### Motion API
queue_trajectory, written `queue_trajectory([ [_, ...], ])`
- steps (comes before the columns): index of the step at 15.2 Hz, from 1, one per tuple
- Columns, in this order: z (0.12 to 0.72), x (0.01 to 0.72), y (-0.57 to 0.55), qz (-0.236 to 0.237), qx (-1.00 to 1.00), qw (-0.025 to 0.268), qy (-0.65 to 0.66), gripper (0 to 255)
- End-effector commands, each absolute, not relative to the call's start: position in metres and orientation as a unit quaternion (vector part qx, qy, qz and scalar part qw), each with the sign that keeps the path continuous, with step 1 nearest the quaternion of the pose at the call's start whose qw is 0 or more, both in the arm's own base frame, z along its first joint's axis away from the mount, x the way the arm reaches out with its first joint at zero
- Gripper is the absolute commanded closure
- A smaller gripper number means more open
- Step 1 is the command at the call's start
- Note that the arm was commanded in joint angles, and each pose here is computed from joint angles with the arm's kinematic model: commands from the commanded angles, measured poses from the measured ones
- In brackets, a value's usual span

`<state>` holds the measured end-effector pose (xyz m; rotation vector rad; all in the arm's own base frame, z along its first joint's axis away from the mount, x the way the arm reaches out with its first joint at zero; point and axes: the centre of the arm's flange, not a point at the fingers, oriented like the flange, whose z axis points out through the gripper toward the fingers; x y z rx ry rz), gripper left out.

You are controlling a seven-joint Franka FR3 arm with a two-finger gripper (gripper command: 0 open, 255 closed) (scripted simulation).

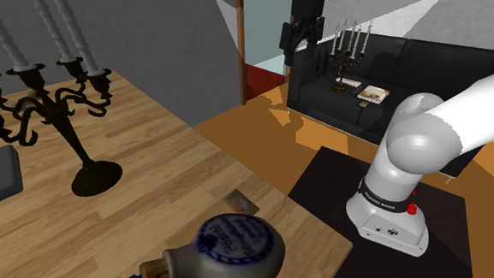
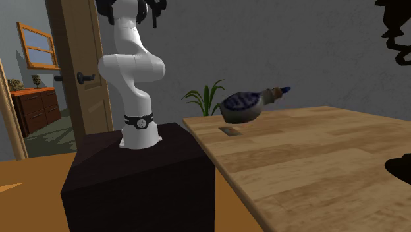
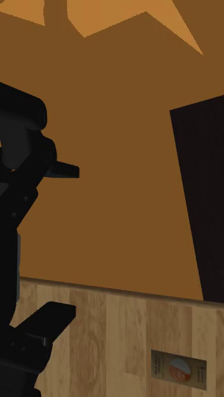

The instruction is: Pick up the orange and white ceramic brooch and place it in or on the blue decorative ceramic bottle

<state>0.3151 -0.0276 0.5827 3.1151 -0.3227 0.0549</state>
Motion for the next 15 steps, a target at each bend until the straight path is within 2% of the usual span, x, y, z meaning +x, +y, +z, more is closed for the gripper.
queue_trajectory([
  [1, 0.583, 0.315, -0.028, 0.018, 0.995, 0.005, -0.103, 0],
  [15, 0.458, 0.317, 0.107, 0.010, 0.994, 0.002, -0.113, 0],
])
